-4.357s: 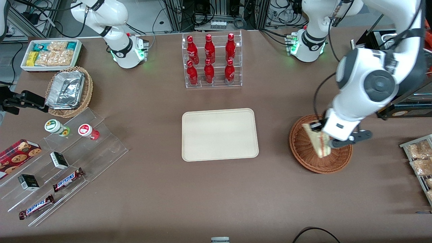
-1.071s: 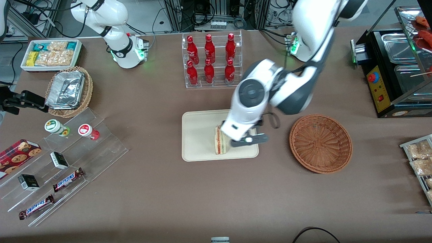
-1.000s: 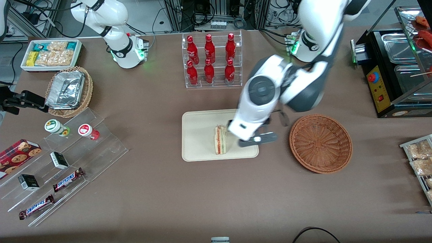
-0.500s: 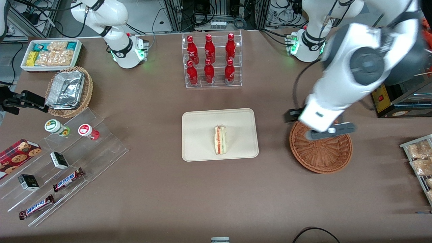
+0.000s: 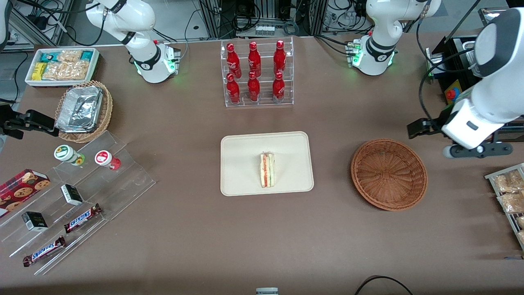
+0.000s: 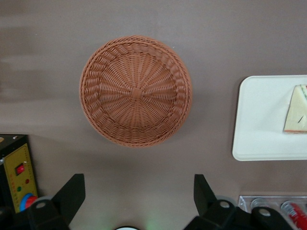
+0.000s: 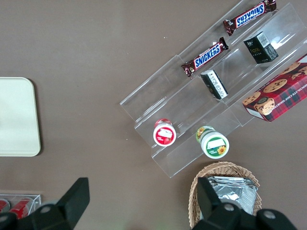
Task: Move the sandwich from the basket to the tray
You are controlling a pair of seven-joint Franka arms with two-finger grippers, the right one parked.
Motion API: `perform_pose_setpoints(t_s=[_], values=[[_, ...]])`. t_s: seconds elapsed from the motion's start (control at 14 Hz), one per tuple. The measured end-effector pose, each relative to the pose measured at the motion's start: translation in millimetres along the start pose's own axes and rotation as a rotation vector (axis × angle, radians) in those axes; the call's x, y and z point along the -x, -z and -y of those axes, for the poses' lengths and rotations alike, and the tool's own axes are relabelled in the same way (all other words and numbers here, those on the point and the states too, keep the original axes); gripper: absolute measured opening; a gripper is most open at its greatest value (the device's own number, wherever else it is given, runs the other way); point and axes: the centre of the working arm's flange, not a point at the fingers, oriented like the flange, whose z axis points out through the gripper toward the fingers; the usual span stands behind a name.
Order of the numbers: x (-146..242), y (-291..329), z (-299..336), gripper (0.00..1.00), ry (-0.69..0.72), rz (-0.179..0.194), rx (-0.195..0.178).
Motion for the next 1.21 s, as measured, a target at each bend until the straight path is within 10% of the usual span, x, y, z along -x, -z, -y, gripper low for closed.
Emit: perform_pose_setpoints(t_s=[1.21], values=[[38, 26, 43, 1.0, -0.144, -0.054, -0.004]])
